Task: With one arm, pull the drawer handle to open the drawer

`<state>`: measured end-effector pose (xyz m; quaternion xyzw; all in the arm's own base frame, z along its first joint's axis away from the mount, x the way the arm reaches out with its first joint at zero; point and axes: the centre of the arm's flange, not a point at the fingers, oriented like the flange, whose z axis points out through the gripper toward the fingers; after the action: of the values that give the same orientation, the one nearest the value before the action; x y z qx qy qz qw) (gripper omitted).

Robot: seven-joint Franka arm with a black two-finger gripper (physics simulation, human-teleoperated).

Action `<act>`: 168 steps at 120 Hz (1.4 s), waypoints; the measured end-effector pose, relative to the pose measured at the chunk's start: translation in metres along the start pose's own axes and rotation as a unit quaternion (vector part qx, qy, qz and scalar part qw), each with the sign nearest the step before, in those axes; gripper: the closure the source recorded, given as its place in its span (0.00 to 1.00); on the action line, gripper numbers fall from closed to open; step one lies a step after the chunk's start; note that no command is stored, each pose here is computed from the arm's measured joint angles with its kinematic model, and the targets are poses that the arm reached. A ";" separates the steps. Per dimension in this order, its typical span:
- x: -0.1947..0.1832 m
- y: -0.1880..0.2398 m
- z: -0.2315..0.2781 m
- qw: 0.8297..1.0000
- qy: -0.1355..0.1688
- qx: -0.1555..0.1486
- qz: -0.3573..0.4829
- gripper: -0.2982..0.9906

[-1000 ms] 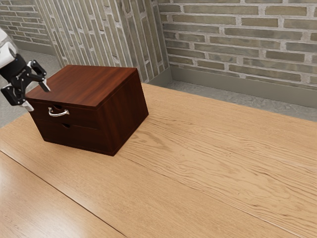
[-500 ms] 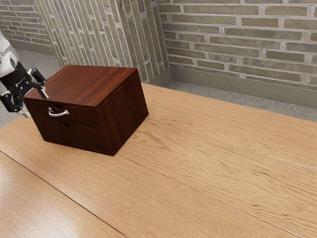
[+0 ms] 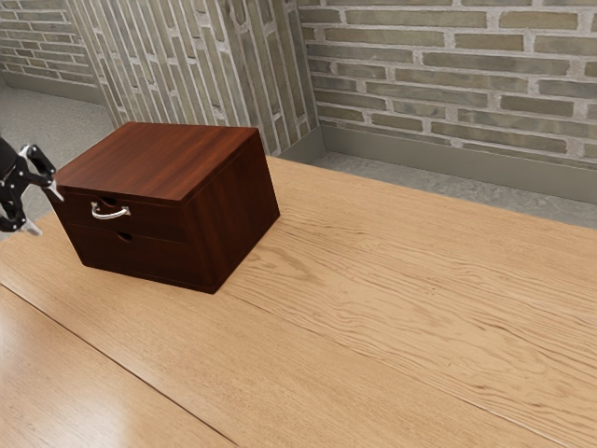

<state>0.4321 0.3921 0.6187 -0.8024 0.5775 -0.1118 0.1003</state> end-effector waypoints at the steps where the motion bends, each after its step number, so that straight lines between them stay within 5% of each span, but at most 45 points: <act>1: 0.000 0.000 0.000 1.000 -0.001 0.001 0.000 0.40; 20: -0.001 0.004 0.004 1.000 -0.014 0.018 0.004 0.44; 118: 0.070 -0.031 0.055 0.998 0.038 0.049 0.031 0.55; 168: 0.021 -0.020 0.049 0.998 0.019 0.062 -0.018 0.57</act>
<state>0.4716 0.3804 0.5787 -0.8028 0.5567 -0.1640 0.1369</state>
